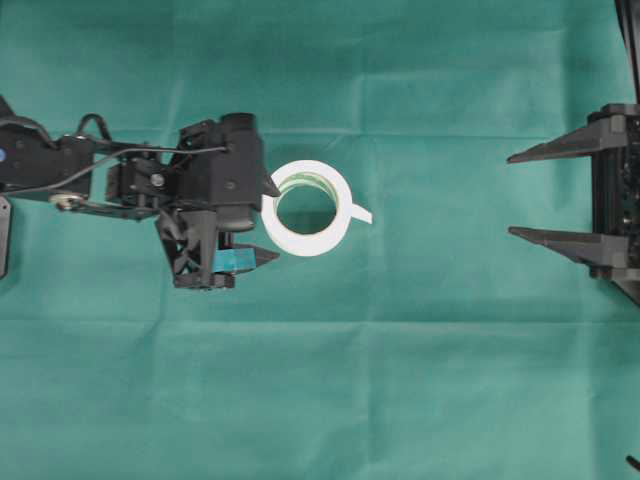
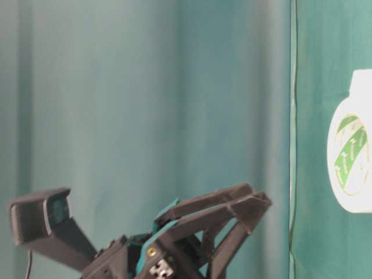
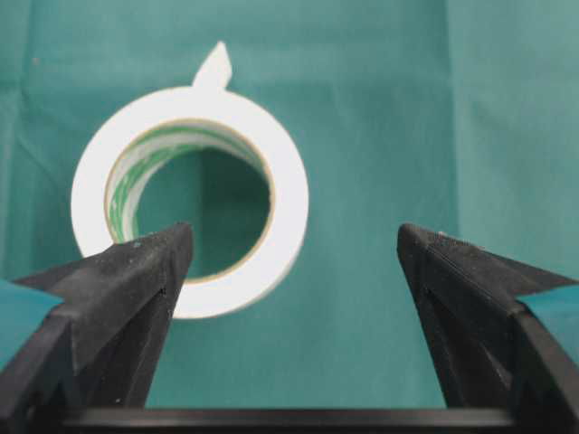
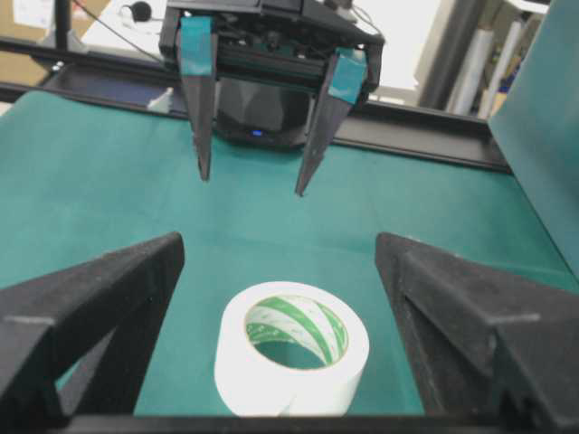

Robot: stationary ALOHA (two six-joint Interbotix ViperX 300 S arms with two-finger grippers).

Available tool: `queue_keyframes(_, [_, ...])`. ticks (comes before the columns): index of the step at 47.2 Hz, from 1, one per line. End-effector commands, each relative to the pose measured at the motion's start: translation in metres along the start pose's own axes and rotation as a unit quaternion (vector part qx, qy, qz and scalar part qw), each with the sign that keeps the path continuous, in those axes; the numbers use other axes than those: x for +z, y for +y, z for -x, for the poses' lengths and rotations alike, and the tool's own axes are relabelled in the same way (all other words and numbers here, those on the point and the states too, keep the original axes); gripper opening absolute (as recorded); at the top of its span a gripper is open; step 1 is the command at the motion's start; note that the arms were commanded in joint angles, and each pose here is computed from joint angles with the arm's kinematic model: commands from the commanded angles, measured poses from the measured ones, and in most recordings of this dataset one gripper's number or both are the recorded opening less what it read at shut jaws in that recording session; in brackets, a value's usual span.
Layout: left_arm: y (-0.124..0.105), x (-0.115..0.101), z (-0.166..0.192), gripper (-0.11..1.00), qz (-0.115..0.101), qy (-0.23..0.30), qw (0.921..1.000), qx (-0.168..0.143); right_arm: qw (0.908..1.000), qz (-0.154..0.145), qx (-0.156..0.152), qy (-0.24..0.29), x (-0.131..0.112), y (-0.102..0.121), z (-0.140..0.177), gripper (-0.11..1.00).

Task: Peel off the duct tape with your right arm.
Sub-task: 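Move the left gripper over the white tape roll and lower onto its rim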

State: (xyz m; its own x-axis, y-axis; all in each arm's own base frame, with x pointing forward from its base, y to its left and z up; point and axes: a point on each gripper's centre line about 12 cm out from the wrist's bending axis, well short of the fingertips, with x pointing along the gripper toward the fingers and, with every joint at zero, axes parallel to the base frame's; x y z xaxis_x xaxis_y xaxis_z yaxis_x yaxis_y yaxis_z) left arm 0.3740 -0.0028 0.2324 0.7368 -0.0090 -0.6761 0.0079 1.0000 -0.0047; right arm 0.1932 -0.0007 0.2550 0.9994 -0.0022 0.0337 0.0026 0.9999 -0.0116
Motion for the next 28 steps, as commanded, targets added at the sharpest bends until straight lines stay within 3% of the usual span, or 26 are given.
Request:
queue_keyframes(1, [0.001,0.013,0.002,0.95,-0.003,-0.008,1.0000,0.001,1.0000,-0.001,-0.001,-0.006,0.003,0.000,-0.002,0.82])
queue_keyframes(28, [0.007,-0.006,-0.052,0.95,-0.039,0.039,0.9985,0.004,0.9999,0.000,0.000,-0.011,-0.001,0.000,-0.001,0.82])
